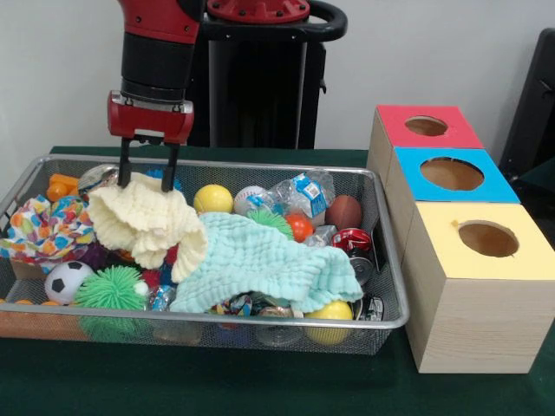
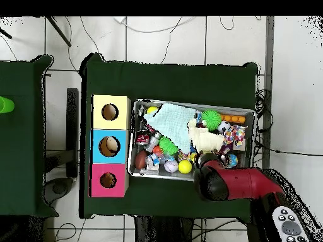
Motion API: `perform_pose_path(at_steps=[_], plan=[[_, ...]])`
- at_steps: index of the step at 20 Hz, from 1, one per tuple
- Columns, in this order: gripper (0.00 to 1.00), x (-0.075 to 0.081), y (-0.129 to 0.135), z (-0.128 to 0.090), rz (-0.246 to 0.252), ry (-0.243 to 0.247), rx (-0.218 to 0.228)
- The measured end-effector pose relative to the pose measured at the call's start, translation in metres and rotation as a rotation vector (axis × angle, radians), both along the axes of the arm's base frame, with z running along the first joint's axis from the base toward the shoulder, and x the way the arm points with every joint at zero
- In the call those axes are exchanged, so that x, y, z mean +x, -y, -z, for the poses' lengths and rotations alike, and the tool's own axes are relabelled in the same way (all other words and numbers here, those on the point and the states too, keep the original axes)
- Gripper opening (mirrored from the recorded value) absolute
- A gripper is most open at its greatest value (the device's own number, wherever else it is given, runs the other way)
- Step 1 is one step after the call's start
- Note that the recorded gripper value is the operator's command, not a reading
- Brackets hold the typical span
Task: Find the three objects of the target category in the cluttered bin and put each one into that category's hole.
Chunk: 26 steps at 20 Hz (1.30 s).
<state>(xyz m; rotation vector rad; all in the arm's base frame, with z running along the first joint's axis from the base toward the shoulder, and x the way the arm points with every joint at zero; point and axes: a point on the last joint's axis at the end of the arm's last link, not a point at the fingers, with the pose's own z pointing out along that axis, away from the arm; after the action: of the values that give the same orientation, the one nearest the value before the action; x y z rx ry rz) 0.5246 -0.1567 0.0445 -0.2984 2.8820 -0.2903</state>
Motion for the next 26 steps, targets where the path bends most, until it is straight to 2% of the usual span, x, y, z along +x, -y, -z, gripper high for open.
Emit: perform_pose_path(at_steps=[11,21,22,26], plan=[[1.00,-0.008,0.014,0.009,0.019,0.040,0.002],[1.00,-0.018,0.017,0.026,0.028,0.050,0.020],[0.00,-0.020,0.016,0.029,0.028,0.043,0.023],[0.00,-0.021,0.016,0.029,0.029,0.042,0.024]])
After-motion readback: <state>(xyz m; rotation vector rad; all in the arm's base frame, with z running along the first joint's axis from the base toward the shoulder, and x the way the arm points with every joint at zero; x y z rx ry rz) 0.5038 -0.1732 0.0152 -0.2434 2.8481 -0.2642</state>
